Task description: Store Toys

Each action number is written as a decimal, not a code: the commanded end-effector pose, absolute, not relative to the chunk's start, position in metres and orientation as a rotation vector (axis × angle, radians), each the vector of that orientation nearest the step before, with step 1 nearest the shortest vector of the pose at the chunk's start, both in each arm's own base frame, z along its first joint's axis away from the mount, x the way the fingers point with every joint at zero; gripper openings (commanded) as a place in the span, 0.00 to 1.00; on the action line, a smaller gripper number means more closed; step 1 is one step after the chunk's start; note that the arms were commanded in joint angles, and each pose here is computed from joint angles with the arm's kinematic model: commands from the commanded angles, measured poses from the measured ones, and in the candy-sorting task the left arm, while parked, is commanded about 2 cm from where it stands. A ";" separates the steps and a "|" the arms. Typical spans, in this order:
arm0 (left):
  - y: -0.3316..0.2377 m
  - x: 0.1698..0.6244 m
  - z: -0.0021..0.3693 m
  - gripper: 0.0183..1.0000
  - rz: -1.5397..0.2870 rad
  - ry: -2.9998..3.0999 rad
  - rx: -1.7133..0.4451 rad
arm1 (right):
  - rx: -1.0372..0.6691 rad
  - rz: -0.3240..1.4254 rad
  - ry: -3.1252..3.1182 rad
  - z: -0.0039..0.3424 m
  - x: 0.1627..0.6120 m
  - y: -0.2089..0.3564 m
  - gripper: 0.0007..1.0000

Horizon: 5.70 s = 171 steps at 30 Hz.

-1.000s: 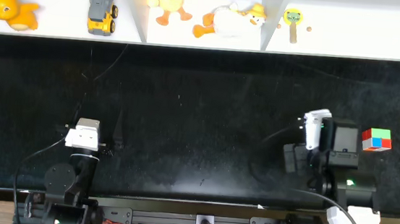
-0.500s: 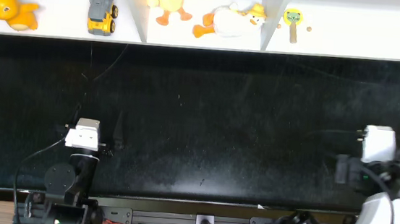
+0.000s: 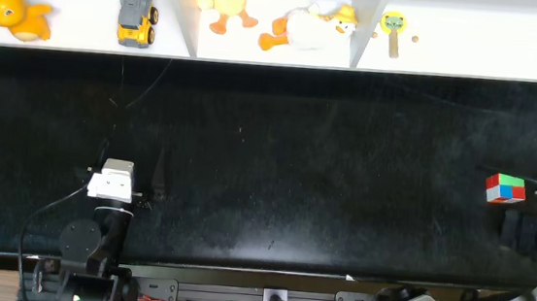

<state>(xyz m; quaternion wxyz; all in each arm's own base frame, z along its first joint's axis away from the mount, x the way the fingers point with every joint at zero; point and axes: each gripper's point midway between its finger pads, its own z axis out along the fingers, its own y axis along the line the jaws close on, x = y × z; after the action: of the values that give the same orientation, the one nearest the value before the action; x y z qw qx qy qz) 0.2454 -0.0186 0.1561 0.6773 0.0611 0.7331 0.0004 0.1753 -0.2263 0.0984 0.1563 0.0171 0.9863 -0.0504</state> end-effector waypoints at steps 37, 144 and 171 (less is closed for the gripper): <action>-0.020 0.245 0.156 1.00 0.009 1.643 0.154 | 0.022 0.089 2.625 0.066 0.262 -0.222 1.00; -0.020 0.245 0.156 1.00 0.009 1.643 0.154 | 0.062 -0.028 2.336 0.185 0.467 -0.194 1.00; -0.020 0.245 0.156 1.00 0.009 1.643 0.154 | -0.088 -0.334 2.054 0.152 0.291 -0.032 1.00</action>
<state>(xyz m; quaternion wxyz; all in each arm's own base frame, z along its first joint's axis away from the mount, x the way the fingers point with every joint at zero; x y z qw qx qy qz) 0.2454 -0.0186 0.1562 0.6775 0.0611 0.7330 0.0004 0.3081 -0.0267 0.1460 0.4746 -0.0769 0.8676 -0.1272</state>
